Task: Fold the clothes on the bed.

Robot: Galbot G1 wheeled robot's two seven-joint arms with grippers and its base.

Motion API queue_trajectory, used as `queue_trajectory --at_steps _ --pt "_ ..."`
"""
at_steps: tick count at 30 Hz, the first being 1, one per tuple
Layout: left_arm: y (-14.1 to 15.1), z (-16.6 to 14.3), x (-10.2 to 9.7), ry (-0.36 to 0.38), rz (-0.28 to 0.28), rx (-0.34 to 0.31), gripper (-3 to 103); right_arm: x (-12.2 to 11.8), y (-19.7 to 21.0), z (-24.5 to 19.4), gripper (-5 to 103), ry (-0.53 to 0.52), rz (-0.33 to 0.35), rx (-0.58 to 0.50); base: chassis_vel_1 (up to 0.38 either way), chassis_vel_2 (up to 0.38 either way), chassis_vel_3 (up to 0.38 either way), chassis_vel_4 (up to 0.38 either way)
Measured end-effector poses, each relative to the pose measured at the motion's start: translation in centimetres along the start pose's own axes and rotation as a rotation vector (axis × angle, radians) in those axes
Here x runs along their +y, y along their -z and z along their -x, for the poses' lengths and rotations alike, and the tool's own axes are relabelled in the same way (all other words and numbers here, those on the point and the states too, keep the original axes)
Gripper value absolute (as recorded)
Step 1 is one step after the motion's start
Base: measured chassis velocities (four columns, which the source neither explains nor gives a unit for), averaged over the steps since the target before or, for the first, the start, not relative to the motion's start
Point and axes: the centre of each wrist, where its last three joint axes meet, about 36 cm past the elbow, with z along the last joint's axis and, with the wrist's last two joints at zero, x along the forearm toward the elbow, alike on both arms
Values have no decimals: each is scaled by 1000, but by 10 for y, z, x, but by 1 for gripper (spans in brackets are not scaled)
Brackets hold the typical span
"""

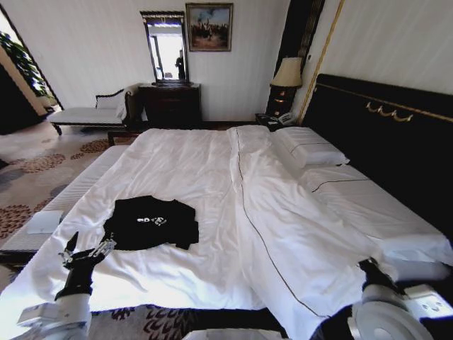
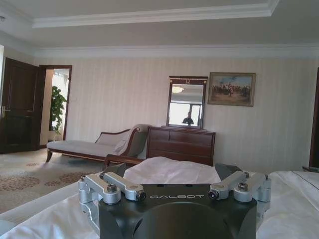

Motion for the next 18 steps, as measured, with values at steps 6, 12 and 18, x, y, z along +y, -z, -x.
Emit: queue_trajectory --at_steps 6,12,18 --pt "-6 4 5 2 -3 6 100 -4 7 8 1 -28 -36 -73 0 0 0 0" --pt "-8 5 8 4 -3 7 100 -27 -48 80 1 -151 -100 -42 0 0 0 0" --pt "-7 5 9 5 1 7 100 -54 -98 124 1 -246 -150 33 0 0 0 0"
